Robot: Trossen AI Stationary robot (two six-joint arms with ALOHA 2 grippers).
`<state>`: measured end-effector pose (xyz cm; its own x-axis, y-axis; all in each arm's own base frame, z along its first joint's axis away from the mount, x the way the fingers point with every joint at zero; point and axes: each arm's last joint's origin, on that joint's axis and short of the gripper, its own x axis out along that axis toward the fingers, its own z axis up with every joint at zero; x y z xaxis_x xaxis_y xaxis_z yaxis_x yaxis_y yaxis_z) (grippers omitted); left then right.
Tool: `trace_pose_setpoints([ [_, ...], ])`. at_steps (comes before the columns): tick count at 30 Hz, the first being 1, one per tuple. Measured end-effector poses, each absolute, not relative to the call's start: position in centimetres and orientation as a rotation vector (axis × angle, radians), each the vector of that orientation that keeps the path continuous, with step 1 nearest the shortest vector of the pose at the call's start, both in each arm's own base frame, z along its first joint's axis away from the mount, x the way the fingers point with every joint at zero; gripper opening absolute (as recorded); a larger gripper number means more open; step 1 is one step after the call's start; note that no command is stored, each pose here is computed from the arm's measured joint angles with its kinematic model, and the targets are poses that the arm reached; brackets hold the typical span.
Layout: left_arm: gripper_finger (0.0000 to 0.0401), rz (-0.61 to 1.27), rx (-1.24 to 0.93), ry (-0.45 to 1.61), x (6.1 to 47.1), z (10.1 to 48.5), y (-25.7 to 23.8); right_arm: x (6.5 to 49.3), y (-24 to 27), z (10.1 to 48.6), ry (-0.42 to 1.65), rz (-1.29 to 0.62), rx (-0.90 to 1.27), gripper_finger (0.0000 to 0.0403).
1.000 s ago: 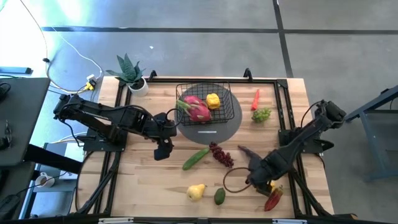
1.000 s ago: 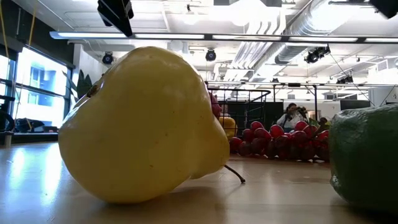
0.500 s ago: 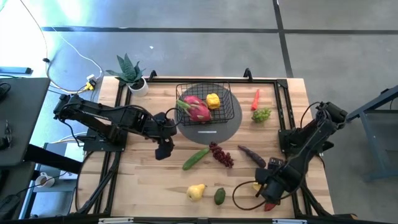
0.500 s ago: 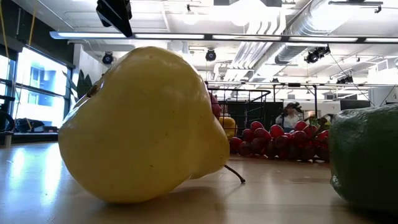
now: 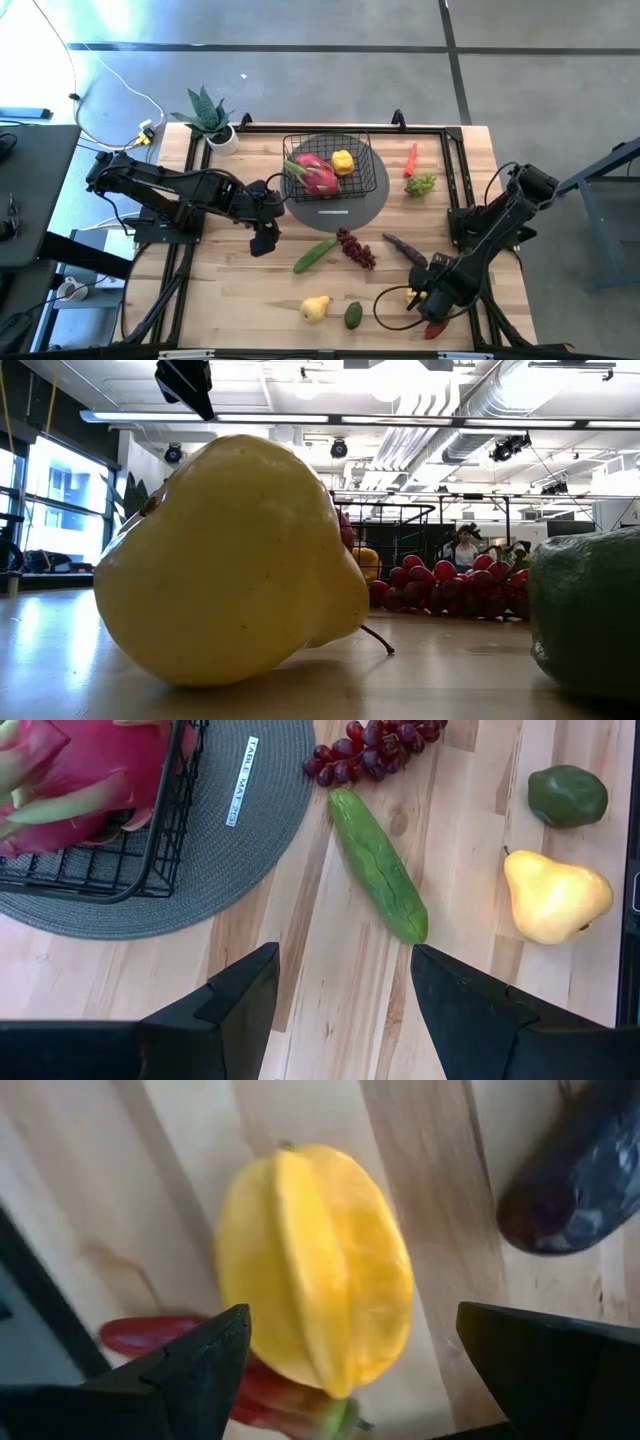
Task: Build produce basket
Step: Put the starfruit into the wire basket
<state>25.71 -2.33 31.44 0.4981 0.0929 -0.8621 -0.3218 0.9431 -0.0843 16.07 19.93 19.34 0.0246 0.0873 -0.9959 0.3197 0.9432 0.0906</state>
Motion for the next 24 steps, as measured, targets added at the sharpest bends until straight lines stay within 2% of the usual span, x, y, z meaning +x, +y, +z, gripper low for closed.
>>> trace_pose_setpoints([
  [20, 0.0216, 0.265, -0.267, 1.019, 25.7, 31.4, -2.3, 16.6, 18.9, 16.1, 1.536, -0.119, 0.436, 0.033],
  [24, 0.0216, 0.266, -0.268, 1.019, 25.7, 31.4, -2.3, 16.7, 18.8, 15.8, 1.542, -0.117, 0.475, 0.0317],
])
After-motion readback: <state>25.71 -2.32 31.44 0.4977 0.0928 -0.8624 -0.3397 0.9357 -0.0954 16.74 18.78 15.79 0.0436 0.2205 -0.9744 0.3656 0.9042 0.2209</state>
